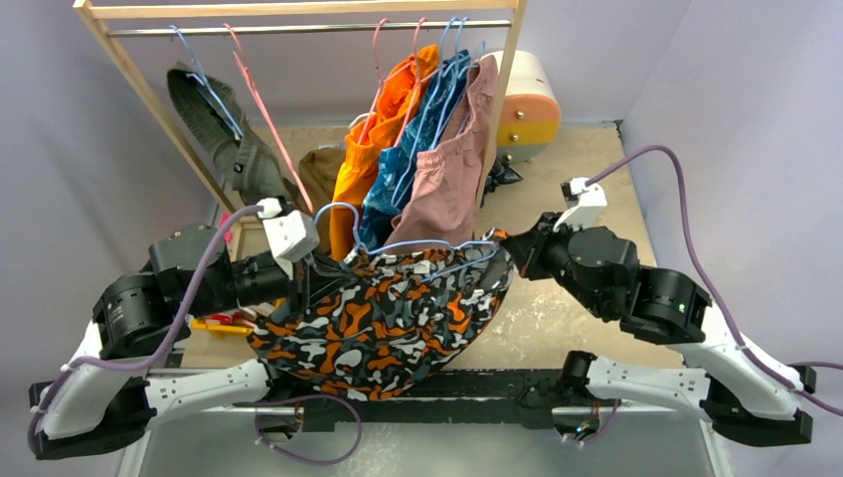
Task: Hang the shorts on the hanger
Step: Hang the shorts on the hanger.
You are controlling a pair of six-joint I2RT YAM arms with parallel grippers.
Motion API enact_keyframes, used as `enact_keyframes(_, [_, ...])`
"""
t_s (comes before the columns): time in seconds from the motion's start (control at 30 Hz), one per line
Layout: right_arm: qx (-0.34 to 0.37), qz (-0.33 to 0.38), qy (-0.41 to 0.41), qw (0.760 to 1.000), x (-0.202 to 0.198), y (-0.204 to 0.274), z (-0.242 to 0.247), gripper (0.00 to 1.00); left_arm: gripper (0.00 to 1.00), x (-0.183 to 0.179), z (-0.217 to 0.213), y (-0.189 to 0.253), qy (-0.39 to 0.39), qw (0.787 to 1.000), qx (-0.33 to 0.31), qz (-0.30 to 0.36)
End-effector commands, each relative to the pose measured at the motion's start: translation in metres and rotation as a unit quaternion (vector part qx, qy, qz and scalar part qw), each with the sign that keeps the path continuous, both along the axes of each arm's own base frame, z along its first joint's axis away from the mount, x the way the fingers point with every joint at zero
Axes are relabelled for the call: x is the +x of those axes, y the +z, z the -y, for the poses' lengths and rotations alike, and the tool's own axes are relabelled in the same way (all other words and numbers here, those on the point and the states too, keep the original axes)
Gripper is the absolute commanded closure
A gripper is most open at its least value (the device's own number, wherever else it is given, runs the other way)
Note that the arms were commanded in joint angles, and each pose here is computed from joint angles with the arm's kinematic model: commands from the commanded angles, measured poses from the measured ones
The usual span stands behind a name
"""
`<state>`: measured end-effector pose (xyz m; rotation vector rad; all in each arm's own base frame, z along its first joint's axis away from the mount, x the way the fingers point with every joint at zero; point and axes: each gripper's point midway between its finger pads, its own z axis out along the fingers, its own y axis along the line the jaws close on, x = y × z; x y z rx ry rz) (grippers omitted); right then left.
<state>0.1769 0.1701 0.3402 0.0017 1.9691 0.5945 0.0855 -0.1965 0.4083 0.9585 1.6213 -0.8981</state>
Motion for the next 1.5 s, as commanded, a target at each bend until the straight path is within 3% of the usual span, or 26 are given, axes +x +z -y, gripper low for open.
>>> enact_keyframes(0.0, [0.005,0.029,-0.020,0.999,0.004,0.031,0.013,1.00,1.00,0.009,0.002,-0.017,0.013,0.999,0.035,-0.002])
enact_keyframes(0.33, [0.017,0.056,0.045,0.997,-0.001,0.064,-0.011,1.00,1.00,0.020,0.027,-0.039,0.003,0.998,0.062,-0.016])
enact_keyframes(0.57, [0.044,0.051,0.058,0.996,0.001,0.078,-0.028,1.00,1.00,0.020,0.045,-0.035,-0.014,0.999,0.031,-0.020])
enact_keyframes(0.77, [0.067,0.063,0.022,0.996,0.012,0.099,-0.027,1.00,1.00,0.017,0.058,-0.035,-0.039,0.999,0.013,-0.028])
enact_keyframes(1.1, [0.074,0.085,-0.128,0.985,0.016,0.109,0.053,1.00,1.00,0.015,0.027,-0.035,0.001,1.000,0.015,-0.016])
enact_keyframes(1.27, [0.083,0.075,-0.097,0.989,0.013,0.103,0.041,1.00,1.00,0.021,0.023,-0.037,0.024,1.000,0.012,-0.013])
enact_keyframes(1.47, [0.103,0.065,0.025,0.992,0.000,0.114,-0.012,1.00,1.00,0.039,0.029,-0.018,0.059,0.998,-0.029,0.015])
